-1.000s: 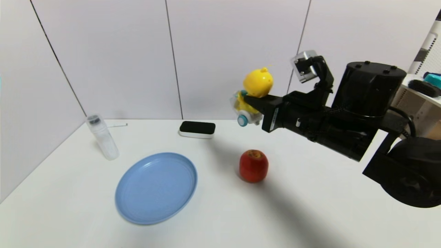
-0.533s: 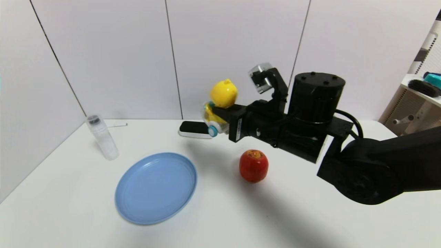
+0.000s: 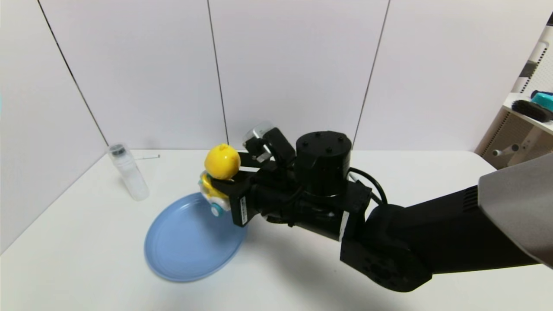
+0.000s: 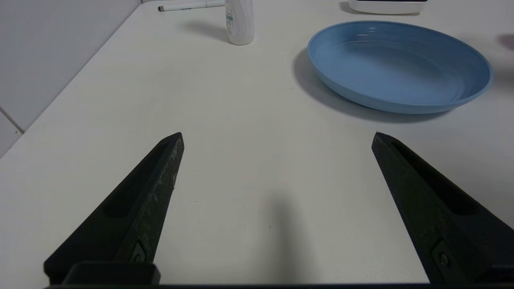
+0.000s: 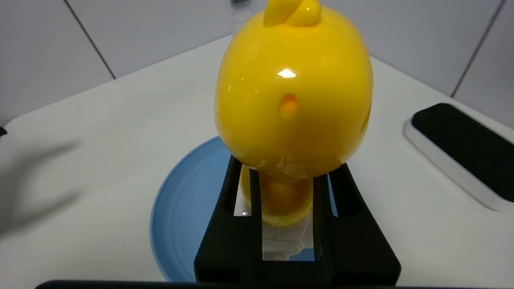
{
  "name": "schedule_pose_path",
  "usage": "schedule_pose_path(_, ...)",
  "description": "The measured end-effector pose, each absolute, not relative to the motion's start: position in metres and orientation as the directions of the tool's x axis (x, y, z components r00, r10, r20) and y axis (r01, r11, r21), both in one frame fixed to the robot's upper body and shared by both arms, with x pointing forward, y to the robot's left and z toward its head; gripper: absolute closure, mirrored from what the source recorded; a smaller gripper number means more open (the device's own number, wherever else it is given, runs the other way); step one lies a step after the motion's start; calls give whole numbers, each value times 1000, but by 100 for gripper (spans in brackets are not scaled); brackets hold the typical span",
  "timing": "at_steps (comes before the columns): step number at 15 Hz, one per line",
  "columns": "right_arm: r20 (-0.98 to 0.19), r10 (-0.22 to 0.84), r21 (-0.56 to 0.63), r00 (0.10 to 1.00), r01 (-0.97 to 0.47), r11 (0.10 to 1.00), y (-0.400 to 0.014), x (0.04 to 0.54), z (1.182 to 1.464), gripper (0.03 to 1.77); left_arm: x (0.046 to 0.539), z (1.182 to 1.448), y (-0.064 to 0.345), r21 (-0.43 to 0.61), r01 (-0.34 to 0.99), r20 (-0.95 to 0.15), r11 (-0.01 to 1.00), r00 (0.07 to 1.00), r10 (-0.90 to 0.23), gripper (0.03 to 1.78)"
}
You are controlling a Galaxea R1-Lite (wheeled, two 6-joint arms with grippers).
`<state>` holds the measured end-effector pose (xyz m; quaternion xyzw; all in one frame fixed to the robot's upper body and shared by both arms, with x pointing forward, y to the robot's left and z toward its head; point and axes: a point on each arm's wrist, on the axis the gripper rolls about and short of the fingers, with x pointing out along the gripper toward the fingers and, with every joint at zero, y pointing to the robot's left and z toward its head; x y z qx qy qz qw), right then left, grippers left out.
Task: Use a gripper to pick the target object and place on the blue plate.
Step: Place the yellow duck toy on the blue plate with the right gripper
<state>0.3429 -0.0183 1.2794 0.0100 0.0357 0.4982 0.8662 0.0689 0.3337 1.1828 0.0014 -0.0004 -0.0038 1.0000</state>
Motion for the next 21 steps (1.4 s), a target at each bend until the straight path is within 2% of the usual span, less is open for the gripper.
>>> schedule_pose_path(8, -133, 892, 60, 432, -895, 442, 15, 329, 1241, 145, 69, 1183, 334, 3, 8, 1, 1000, 1000, -8, 12)
schedule_pose_path(21, -144, 892, 41, 429, -898, 438, 37, 343, 1212, 145, 69, 1183, 334, 3, 8, 1, 1000, 1000, -8, 12)
